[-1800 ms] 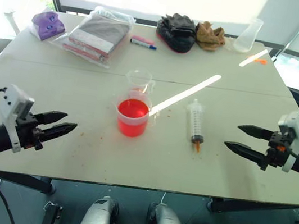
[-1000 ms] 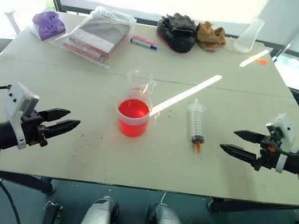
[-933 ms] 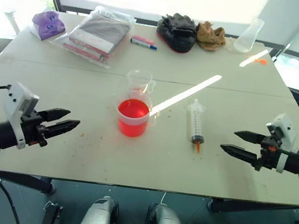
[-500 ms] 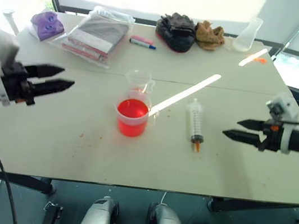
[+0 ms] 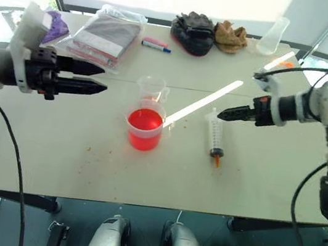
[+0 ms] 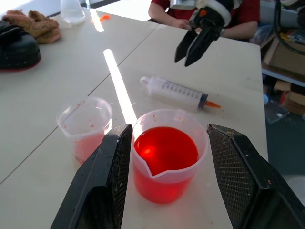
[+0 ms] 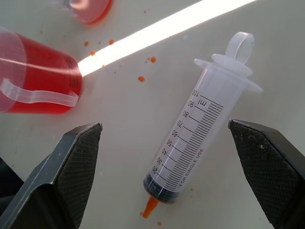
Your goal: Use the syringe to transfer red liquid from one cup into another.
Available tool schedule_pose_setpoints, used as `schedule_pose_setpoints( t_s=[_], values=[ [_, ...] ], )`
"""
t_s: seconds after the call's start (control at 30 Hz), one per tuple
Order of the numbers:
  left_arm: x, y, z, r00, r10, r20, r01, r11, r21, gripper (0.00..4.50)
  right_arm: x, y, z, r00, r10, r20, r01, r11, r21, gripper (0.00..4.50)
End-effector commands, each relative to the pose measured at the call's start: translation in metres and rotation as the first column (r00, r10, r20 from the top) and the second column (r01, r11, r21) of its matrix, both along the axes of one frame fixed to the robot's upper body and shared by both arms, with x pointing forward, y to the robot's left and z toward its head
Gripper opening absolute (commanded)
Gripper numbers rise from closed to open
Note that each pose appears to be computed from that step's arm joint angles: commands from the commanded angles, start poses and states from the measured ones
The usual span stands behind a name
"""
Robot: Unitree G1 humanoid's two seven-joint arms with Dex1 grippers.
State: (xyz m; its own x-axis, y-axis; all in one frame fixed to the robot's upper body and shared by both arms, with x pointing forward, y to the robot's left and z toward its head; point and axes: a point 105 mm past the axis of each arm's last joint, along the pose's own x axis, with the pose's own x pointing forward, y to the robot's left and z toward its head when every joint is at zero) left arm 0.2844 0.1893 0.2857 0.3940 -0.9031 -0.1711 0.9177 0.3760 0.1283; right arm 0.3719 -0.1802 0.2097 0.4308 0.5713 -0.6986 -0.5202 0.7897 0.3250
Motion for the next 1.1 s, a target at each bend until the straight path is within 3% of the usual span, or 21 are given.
schedule_pose_setpoints(
  t_s=[0.03,0.2,0.57,0.67,0.77,0.83,0.93,1.1],
  values=[
    [-0.012,-0.011,0.016,0.997,-0.049,0.058,0.050,0.999,-0.017,2.58,0.012,-0.002,-0.005,1.000,-0.023,0.000,0.023,0.998,-0.054,4.45],
    [-0.017,-0.019,0.019,0.995,-0.056,0.077,0.061,0.996,-0.058,2.58,0.025,0.013,-0.017,0.999,-0.021,-0.039,0.019,0.999,-0.044,4.45],
    [-0.021,-0.025,0.012,0.996,-0.048,0.070,0.054,0.994,-0.092,2.58,0.039,0.033,-0.044,0.998,0.046,-0.033,-0.051,0.983,-0.174,4.45],
    [-0.022,-0.028,0.001,0.998,-0.022,0.063,0.029,0.994,-0.110,2.58,0.034,0.027,-0.074,0.995,0.056,-0.087,-0.080,0.951,-0.300,4.45],
    [-0.024,-0.029,-0.004,0.998,-0.009,0.057,0.016,0.993,-0.120,2.58,0.034,0.027,-0.081,0.994,0.049,-0.095,-0.076,0.948,-0.308,3.57],
    [-0.025,-0.029,-0.006,0.999,0.005,0.050,0.001,0.992,-0.129,2.58,0.034,0.027,-0.084,0.995,0.048,-0.092,-0.075,0.945,-0.318,2.53],
    [-0.024,-0.028,-0.006,0.998,0.027,0.051,-0.020,0.990,-0.139,2.58,0.032,0.027,-0.089,0.992,0.048,-0.115,-0.083,0.945,-0.317,1.48],
    [-0.023,-0.029,-0.009,0.997,0.059,0.050,-0.051,0.988,-0.142,2.58,0.028,0.030,-0.088,0.989,0.013,-0.149,-0.051,0.966,-0.255,1.46]
  ],
)
